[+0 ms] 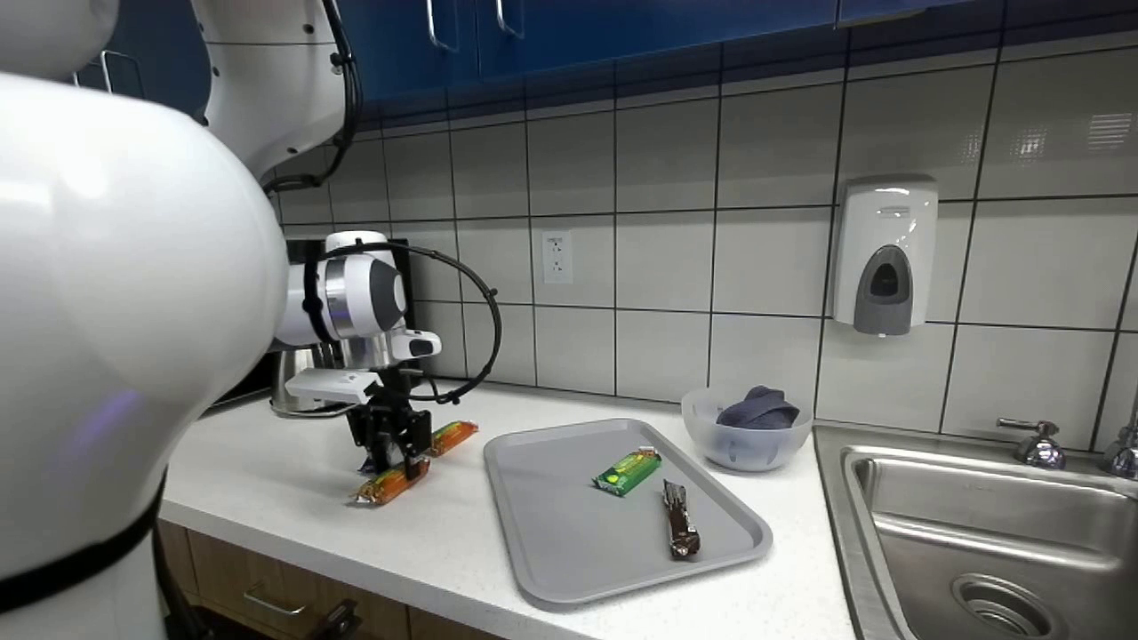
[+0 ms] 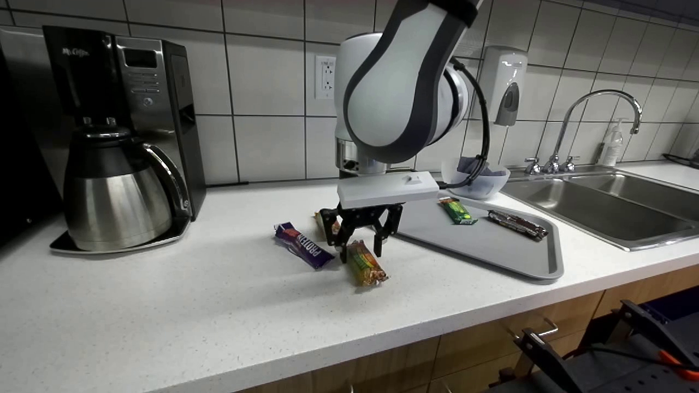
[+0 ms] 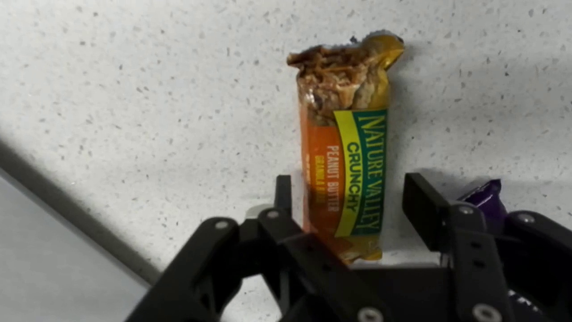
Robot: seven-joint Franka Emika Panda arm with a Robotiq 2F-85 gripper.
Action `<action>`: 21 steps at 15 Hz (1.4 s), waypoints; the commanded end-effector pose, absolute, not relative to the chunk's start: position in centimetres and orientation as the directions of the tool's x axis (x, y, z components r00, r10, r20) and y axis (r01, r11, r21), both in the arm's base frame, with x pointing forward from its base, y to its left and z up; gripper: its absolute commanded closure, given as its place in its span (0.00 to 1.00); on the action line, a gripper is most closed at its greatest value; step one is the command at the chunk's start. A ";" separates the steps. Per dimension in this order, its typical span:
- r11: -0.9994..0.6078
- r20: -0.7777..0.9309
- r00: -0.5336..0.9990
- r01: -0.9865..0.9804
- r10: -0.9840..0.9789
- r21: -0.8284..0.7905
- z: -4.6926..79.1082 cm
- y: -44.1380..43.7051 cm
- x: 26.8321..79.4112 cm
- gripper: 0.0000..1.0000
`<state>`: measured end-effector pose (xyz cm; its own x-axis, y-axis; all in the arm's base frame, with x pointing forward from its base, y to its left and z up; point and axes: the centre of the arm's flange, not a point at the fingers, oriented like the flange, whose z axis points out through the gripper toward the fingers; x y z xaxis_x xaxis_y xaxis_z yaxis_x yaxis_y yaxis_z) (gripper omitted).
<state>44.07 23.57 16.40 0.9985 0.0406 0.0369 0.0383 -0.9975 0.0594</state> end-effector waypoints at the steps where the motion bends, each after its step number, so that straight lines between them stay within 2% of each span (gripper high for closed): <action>1: -0.997 0.029 0.999 0.013 0.015 0.079 16.8 24.2 44.6 0.02; 21: -0.989 0.118 0.986 -0.129 -0.120 0.067 21.1 16.5 47.2 0.00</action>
